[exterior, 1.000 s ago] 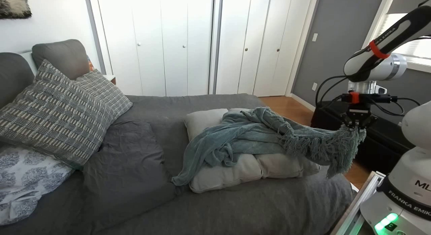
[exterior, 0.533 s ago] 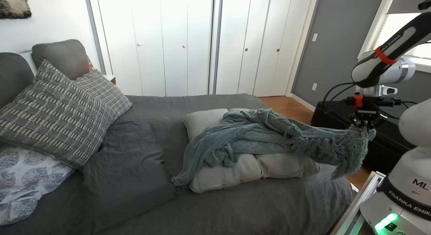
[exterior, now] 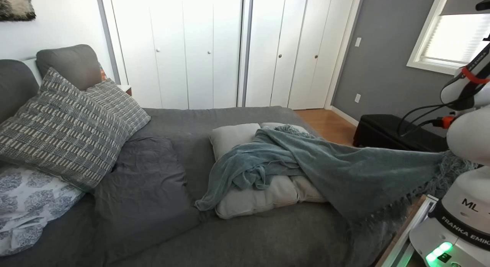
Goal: Pull on the blanket
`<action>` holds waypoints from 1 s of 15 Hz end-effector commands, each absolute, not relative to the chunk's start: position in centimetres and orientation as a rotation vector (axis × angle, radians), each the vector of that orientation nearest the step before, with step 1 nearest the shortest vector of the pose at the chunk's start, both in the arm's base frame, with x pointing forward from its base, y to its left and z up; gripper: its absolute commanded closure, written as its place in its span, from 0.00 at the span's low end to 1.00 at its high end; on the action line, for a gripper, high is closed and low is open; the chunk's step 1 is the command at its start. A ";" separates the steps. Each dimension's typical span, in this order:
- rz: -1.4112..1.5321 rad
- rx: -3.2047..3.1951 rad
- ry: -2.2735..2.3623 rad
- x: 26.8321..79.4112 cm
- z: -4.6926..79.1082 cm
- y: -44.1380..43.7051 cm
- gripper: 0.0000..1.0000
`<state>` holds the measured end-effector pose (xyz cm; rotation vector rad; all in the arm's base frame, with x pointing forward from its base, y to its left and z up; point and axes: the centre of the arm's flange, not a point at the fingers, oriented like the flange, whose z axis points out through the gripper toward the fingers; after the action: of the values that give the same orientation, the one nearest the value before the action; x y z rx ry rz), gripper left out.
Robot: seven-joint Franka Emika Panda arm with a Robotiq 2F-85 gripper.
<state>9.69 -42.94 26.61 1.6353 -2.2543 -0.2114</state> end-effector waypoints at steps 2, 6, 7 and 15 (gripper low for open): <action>-0.133 1.330 -2.343 8.3 25.4 -47.0 0.98; -0.073 1.197 -2.361 9.5 24.4 -48.3 0.98; -0.068 1.183 -2.361 10.1 24.1 -48.3 0.98; 0.001 1.279 -2.357 15.4 23.3 -46.3 0.43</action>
<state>13.74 -47.20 22.78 1.2174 -2.3517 -0.0769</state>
